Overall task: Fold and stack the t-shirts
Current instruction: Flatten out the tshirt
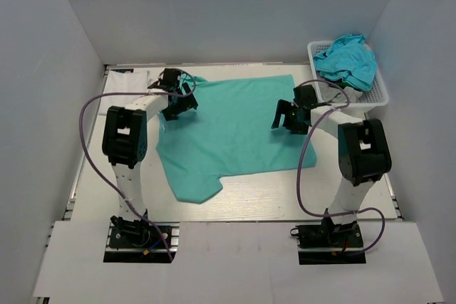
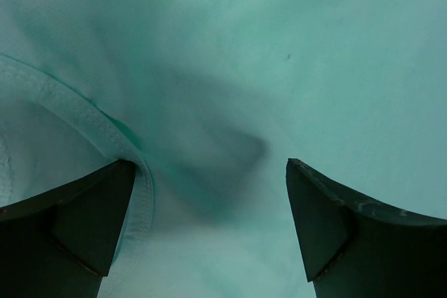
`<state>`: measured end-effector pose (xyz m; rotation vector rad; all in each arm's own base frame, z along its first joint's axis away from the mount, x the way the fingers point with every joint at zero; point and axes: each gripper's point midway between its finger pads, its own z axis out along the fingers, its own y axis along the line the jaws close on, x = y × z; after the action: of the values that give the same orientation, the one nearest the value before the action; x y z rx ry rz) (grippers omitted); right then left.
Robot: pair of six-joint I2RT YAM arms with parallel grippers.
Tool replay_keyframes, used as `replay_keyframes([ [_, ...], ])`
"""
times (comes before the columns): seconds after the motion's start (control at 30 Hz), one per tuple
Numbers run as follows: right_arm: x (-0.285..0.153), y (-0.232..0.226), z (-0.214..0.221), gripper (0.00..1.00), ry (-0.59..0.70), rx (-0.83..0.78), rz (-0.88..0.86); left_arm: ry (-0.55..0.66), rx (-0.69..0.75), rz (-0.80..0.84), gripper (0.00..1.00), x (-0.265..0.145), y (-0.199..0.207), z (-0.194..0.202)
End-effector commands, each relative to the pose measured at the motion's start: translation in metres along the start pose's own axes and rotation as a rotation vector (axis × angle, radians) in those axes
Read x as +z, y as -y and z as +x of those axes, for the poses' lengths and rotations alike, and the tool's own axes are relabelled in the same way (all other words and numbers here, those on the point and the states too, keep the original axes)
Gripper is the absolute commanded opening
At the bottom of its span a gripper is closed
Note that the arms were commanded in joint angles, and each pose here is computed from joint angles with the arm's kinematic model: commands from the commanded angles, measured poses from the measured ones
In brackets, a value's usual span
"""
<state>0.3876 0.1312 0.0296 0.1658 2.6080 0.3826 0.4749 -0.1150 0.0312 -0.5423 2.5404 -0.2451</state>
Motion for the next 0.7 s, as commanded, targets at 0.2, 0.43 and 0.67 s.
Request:
replay_keyframes([
  [0.2, 0.008, -0.019, -0.034, 0.9, -0.009, -0.002, -0.001, 0.009, 0.021, -0.066, 1.0, 0.019, -0.005, -0.043],
  [0.43, -0.049, -0.044, -0.059, 0.9, 0.187, -0.05, -0.069, 0.131, 0.061, -0.072, 1.0, -0.082, -0.01, -0.049],
  [0.67, -0.092, -0.02, -0.02, 0.9, 0.258, 0.049, -0.046, 0.115, -0.091, -0.018, 1.0, -0.185, -0.054, 0.033],
])
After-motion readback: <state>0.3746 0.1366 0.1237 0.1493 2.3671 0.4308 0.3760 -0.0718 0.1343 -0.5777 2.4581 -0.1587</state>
